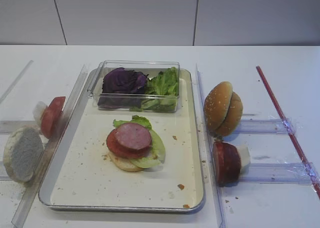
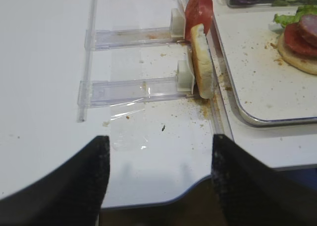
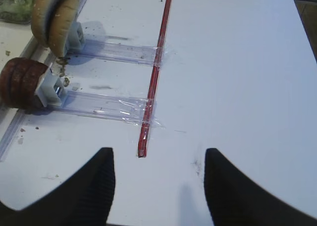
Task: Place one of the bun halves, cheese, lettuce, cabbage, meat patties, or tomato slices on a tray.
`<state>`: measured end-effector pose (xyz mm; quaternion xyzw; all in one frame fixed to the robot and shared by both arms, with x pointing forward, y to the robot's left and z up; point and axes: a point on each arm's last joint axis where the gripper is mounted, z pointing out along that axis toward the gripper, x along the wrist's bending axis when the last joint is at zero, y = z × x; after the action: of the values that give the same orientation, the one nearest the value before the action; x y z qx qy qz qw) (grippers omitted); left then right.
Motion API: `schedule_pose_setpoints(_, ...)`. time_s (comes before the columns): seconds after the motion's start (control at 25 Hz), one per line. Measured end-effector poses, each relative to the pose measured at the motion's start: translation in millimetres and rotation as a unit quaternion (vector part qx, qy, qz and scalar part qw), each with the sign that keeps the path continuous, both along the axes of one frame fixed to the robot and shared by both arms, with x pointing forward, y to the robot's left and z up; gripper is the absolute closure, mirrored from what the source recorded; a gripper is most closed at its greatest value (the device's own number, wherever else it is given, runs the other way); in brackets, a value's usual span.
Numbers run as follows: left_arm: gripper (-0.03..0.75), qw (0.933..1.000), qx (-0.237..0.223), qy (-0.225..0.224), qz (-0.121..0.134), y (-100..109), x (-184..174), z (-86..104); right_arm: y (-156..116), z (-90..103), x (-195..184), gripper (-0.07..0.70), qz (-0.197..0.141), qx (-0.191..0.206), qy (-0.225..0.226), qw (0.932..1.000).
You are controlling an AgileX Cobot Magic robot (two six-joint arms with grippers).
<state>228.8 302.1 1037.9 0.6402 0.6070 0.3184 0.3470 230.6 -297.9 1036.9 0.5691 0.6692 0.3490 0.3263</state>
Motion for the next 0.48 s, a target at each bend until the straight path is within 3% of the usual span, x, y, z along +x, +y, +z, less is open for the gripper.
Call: schedule_pose_setpoints(0.48, 0.292, 1.0000, 0.000, 0.000, 0.000, 0.0, 0.0, 0.0, 0.0, 0.0, 0.0, 0.207, 0.000, 0.000, 0.000, 1.0000)
